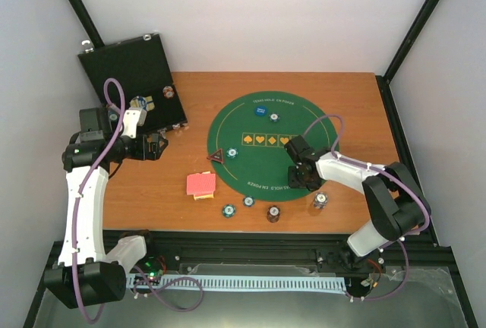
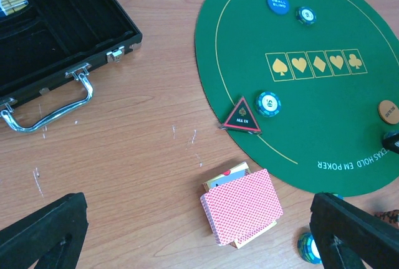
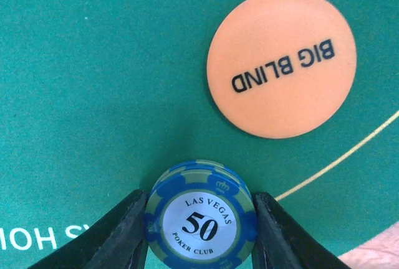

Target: Distribute texas hold em gaming equipment

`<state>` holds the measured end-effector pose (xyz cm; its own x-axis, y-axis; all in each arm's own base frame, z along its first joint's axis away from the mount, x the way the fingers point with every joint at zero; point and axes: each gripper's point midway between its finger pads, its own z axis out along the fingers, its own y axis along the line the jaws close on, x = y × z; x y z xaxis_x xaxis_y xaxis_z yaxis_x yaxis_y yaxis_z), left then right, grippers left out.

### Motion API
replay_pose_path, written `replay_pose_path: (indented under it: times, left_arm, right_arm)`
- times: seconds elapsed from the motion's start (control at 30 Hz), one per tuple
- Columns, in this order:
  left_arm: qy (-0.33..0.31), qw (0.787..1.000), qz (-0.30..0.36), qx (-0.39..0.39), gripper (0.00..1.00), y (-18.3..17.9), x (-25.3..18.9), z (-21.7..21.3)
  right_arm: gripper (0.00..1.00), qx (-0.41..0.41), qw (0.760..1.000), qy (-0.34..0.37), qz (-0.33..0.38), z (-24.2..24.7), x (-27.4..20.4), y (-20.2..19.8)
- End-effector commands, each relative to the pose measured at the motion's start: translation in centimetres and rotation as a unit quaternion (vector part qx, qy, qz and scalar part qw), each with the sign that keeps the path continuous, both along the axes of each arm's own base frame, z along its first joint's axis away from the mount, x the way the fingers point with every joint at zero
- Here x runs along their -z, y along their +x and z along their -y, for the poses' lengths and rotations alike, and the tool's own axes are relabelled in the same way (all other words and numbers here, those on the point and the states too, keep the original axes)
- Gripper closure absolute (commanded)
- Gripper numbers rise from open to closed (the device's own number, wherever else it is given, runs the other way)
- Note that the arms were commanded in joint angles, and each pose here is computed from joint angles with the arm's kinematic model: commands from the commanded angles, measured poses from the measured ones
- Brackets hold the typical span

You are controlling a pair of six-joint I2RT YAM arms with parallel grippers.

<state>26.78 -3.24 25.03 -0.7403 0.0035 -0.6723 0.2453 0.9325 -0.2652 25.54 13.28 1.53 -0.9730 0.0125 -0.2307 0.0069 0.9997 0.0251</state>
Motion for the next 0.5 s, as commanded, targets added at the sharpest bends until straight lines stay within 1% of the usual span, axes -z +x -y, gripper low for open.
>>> replay_pose_path:
  times: [0.0,0.13,0.47]
  left_arm:
    - [0.008,1.000,0.012,-0.004,0.00,-0.1,-1.0,-0.3]
    - [0.008,1.000,0.013,-0.002,0.00,-0.1,-0.9,-0.2]
    - [0.011,1.000,0.015,-0.004,0.00,0.0,-1.0,-0.4]
  right_arm:
    - [0.78,0.011,1.000,-0.005,0.020,0.9,-0.2,1.3]
    - [0.78,0.016,1.000,-0.003,0.026,1.3,-0.7,1.7]
    - [0.74,0.014,1.000,0.010,0.006,1.0,0.6,0.9]
